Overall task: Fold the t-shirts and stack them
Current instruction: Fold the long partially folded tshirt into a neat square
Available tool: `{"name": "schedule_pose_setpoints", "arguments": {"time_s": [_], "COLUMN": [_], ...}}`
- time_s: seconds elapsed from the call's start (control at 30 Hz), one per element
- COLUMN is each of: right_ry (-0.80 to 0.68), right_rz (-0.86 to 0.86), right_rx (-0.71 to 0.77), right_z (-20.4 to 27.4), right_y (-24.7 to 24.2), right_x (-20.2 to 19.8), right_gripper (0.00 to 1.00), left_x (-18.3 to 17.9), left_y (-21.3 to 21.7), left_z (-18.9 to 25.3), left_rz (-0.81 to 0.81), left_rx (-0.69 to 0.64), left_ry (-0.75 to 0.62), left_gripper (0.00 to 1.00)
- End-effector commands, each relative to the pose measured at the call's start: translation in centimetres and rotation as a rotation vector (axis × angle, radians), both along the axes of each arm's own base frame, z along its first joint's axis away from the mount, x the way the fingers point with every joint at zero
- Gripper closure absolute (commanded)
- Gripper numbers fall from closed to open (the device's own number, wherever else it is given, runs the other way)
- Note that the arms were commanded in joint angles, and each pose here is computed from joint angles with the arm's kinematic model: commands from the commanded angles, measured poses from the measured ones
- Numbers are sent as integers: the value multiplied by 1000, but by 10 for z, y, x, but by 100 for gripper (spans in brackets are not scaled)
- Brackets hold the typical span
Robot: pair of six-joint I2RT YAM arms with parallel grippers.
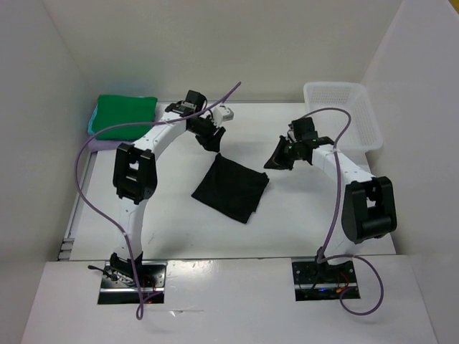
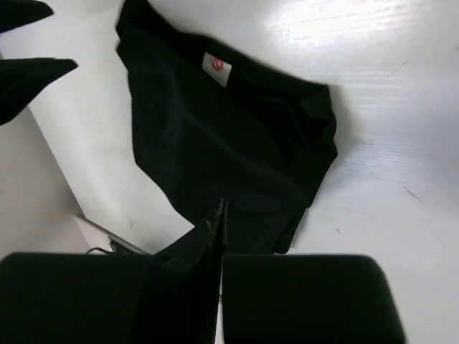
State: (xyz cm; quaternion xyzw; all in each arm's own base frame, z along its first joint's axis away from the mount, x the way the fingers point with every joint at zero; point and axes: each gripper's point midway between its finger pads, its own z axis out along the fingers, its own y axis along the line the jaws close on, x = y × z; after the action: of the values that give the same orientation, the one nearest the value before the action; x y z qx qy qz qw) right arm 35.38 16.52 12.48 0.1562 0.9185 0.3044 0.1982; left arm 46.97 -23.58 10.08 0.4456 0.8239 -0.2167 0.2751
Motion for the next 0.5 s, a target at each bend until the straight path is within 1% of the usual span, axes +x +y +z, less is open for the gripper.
{"name": "schedule_pose_setpoints", "arguments": {"time_s": [0.0,0.07,0.1,0.13,0.2,0.23,0.27,0.37,0.4,0.43,0.47], "right_ry": [57,89,87,128,137,171,174,173,172,168,157], "right_rz": [26,30,25,34,37,31,36,29,18,26,19], "right_rx": [-37,-40,-47,-62,-81,-102,-117,-154,-173,-176,-185], "right_z": [-26,-36,-37,-51,-56,-67,-72,-82,-85,-86,-86], "right_y": [11,16,16,15,15,12,10,6,4,4,4], "right_x": [-9,-7,0,-1,4,2,1,12,16,19,27], "right_gripper": [100,100,100,100,100,100,100,100,100,100,100], "left_x": [-35,-50,-50,-51,-52,-48,-51,-42,-33,-22,-17], "left_y": [-39,-53,-53,-57,-52,-52,-48,-38,-27,-25,-19], "left_z": [39,37,37,29,14,11,-4,-25,-37,-36,-40], "left_rz": [-192,-250,-250,-254,-226,-220,-201,-117,-42,-3,39], "left_rx": [-147,-164,-164,-152,-124,-116,-97,-33,27,45,70], "left_ry": [-13,5,5,10,37,23,52,43,39,2,-7], "left_gripper": [43,43,43,43,43,43,43,43,43,43,43]}}
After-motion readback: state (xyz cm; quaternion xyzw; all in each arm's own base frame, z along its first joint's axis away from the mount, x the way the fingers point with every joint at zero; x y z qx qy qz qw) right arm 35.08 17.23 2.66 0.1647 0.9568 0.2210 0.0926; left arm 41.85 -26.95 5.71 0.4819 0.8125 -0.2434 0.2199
